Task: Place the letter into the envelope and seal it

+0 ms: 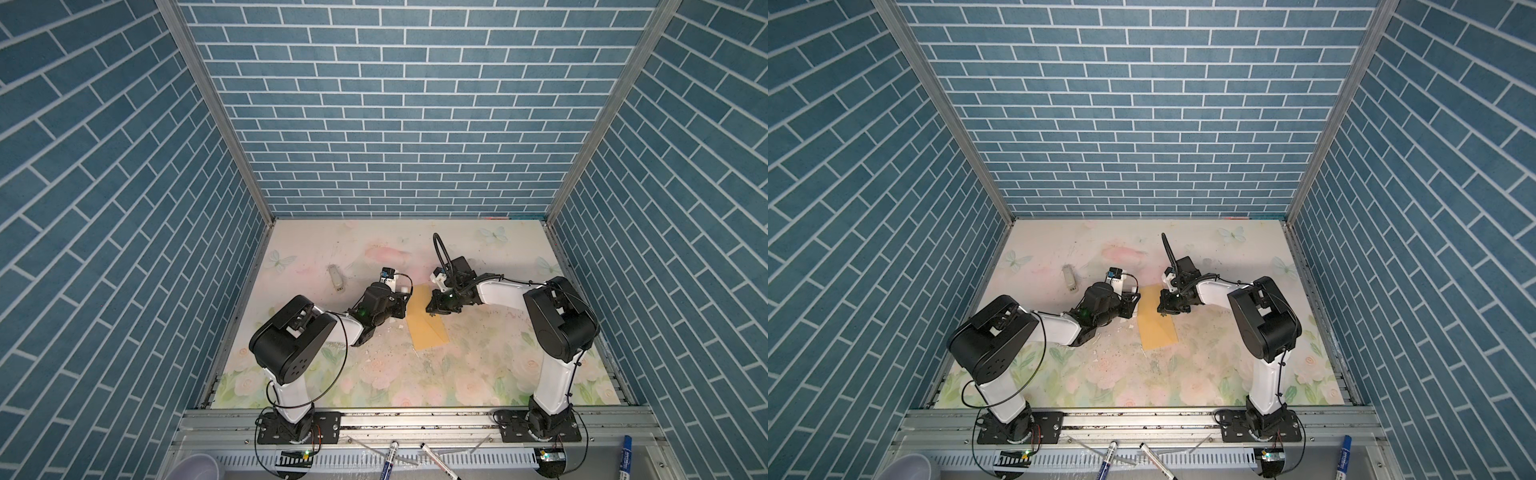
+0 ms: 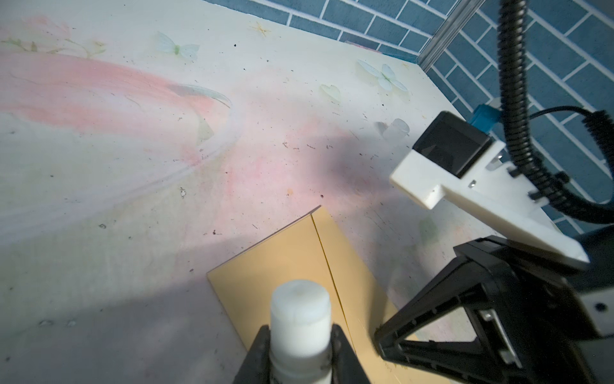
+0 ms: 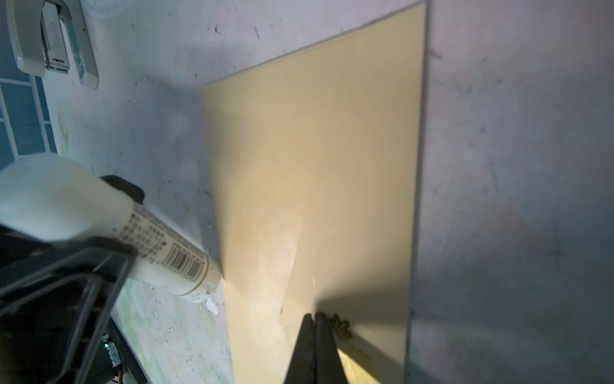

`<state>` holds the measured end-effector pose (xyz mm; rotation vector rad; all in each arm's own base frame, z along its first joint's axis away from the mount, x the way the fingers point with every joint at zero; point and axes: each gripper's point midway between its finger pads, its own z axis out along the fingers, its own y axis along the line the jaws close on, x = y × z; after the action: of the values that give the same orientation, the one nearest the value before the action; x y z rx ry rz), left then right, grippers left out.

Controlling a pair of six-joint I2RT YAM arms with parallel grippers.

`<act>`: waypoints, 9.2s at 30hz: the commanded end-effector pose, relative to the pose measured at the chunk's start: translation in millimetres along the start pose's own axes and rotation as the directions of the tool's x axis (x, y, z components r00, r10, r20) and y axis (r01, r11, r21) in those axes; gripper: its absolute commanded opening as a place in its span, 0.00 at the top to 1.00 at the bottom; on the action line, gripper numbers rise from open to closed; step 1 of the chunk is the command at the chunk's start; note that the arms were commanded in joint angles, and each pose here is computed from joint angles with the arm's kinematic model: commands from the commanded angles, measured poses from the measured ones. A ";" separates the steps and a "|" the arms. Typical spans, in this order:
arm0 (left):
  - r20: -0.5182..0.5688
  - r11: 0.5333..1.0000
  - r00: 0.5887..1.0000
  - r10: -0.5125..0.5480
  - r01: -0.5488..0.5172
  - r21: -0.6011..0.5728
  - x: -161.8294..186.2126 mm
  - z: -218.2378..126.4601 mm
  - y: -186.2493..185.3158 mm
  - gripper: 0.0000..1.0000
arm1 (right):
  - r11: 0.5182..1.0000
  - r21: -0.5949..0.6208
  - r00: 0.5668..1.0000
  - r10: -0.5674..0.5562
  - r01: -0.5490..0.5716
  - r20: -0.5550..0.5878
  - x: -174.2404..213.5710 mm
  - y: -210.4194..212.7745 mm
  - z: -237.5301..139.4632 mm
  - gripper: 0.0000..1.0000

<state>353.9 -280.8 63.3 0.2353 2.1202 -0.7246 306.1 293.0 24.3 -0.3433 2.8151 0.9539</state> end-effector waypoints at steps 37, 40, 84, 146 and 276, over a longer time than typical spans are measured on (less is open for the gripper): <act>0.013 1.000 1.000 -0.026 0.026 0.003 -2.1 8.6 -1.0 1.00 | 0.989 0.146 0.985 -0.001 0.027 -0.170 57.5 -23.9 9.8 1.00; 0.012 1.000 1.000 -0.026 0.026 0.001 -1.8 8.6 -0.5 1.00 | 0.987 0.159 0.984 0.002 0.026 -0.178 63.4 -28.0 8.2 1.00; 0.000 1.000 1.000 -0.031 0.031 -0.001 3.5 14.8 1.5 1.00 | 0.988 0.157 0.994 0.025 -0.008 -0.107 57.4 -25.9 3.5 1.00; 0.000 1.000 1.000 -0.031 0.031 -0.004 4.0 15.0 2.3 1.00 | 0.994 0.099 0.997 -0.044 0.050 -0.060 36.9 -6.2 14.6 1.00; -0.016 0.996 0.998 -0.062 0.063 0.059 4.4 34.9 -20.5 1.00 | 0.980 0.197 0.999 -0.028 0.031 -0.017 15.4 -24.9 -0.6 1.00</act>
<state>367.0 -319.0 59.8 0.2039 2.1168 -0.8453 289.5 287.8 22.7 -0.3826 2.8299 0.7908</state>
